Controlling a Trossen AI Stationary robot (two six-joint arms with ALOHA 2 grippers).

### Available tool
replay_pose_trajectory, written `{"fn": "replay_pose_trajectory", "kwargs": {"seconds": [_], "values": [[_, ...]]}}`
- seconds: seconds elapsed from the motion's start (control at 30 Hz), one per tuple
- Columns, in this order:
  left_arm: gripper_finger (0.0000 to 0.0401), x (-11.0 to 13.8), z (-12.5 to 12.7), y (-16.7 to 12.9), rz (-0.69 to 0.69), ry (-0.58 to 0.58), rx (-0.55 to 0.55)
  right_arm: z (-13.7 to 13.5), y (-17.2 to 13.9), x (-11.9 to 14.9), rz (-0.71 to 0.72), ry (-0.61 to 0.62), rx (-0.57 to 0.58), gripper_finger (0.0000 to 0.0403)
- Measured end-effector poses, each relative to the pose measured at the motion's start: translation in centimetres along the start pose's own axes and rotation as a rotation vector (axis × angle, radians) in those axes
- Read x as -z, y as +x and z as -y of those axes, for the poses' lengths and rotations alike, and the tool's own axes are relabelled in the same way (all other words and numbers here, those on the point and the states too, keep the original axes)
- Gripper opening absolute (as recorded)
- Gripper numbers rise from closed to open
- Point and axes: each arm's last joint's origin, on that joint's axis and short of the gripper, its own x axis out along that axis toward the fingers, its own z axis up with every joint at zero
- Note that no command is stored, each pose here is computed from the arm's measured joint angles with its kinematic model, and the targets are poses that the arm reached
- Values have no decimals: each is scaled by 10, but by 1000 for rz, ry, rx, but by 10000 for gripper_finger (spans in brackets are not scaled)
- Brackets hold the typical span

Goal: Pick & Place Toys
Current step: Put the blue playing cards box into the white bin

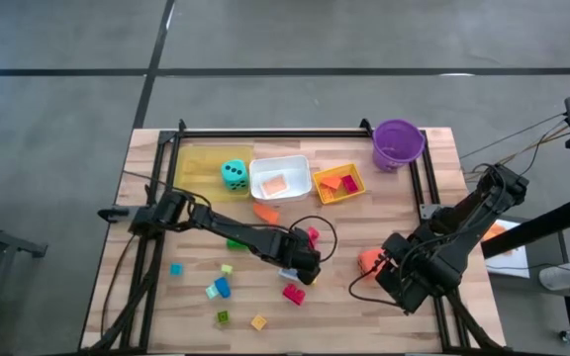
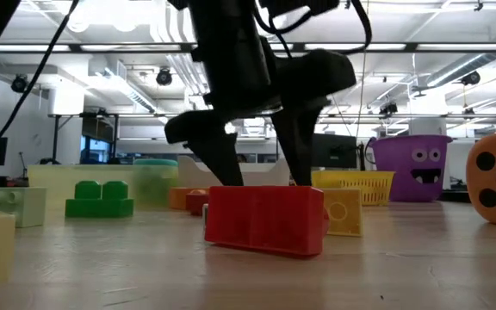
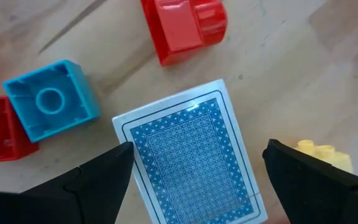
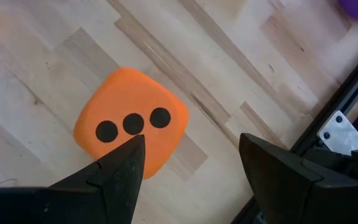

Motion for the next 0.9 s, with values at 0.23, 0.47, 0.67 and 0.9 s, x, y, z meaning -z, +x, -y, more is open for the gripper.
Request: {"fn": "replay_pose_trajectory", "kwargs": {"seconds": [0.23, 0.47, 0.67, 0.9], "values": [[354, 1, 1, 4, -7, 1, -1, 0, 0, 0, 0, 5, -4, 258], [354, 0, 2, 0, -8, 17, -12, -1, 0, 0, 11, 5, -5, 258], [354, -4, 6, -10, 13, 69, -9, -1, 0, 0, 16, 7, -10, 258], [354, -6, 9, -10, 47, 166, 13, -2, 0, 0, 16, 7, -17, 258]]}}
